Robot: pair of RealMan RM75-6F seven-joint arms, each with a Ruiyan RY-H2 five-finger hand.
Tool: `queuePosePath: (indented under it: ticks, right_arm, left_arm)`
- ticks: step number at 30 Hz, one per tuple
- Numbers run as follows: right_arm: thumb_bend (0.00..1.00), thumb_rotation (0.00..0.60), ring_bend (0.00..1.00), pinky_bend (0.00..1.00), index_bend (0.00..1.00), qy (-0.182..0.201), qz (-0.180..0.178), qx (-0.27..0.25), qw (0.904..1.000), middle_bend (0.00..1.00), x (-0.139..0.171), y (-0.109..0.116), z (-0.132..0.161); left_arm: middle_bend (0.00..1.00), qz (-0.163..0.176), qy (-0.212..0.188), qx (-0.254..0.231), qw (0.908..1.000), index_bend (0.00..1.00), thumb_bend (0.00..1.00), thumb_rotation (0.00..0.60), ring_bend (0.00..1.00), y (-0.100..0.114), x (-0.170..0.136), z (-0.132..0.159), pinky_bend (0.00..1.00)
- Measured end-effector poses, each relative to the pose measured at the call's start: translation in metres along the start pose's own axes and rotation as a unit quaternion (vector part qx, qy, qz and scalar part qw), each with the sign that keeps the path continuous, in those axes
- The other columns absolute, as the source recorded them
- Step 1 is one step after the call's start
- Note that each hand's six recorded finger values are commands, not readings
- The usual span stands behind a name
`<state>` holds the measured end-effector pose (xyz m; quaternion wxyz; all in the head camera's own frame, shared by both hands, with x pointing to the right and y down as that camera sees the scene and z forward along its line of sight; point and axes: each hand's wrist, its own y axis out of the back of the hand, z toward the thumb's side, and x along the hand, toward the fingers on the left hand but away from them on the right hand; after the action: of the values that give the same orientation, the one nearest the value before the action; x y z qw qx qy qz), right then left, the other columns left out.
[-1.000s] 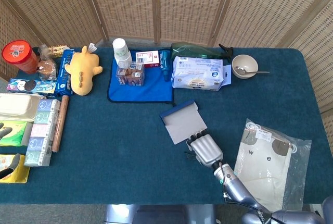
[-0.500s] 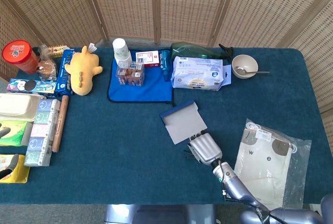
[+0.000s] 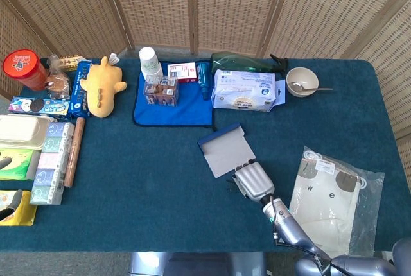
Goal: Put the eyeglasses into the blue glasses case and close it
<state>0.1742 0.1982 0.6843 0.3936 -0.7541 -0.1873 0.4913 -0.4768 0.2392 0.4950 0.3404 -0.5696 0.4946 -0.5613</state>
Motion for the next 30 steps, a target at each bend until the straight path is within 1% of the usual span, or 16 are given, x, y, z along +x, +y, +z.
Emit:
queuePosePath:
  ticks: [9,12,16,20,22,25,27,30]
  right_arm:
    - [0.34,0.600,0.52,0.39,0.74,0.003,-0.015,-0.003,0.9999,0.55,0.002,0.005,0.001]
    - [0.34,0.600,0.52,0.39,0.74,0.005,-0.023,-0.004,0.9997,0.55,0.002,0.010,0.002]
    - [0.34,0.600,0.52,0.39,0.74,0.011,-0.039,-0.003,0.9992,0.55,0.000,0.023,0.003]
    - [0.35,0.600,0.52,0.39,0.71,0.011,-0.035,-0.005,0.9993,0.54,0.001,0.022,0.002]
    - [0.36,0.600,0.51,0.39,0.68,0.008,-0.027,-0.006,0.9996,0.53,0.003,0.018,0.001]
    - [0.41,0.600,0.49,0.39,0.59,0.002,-0.016,-0.006,0.9999,0.50,0.007,0.011,-0.002]
    - [0.44,0.600,0.47,0.39,0.49,0.000,-0.012,-0.002,0.9999,0.47,0.009,0.008,-0.003]
    - [0.45,0.600,0.46,0.39,0.35,-0.003,-0.010,0.006,0.9999,0.43,0.012,0.007,-0.004]
  left_arm:
    - [0.13,0.000,-0.001,0.000,1.0000,0.20,0.29,0.600,0.03,0.000,0.001,0.000,0.00]
    - [0.13,-0.001,-0.001,0.001,1.0000,0.20,0.29,0.600,0.03,-0.001,0.001,0.001,0.00]
    - [0.13,-0.001,-0.003,0.001,1.0000,0.20,0.29,0.600,0.04,-0.001,0.001,0.003,0.00]
    - [0.13,-0.001,-0.001,0.001,1.0000,0.20,0.29,0.600,0.03,0.000,0.000,0.002,0.00]
    - [0.13,-0.001,-0.001,0.002,1.0000,0.20,0.29,0.600,0.04,0.000,0.000,0.002,0.00]
    - [0.13,-0.001,-0.003,0.002,1.0000,0.20,0.29,0.600,0.04,0.000,0.000,0.003,0.00]
    - [0.13,0.000,-0.004,0.001,1.0000,0.20,0.29,0.600,0.03,0.000,0.001,0.004,0.00]
    - [0.13,0.000,-0.005,0.001,1.0000,0.21,0.29,0.600,0.03,0.000,0.002,0.005,0.00]
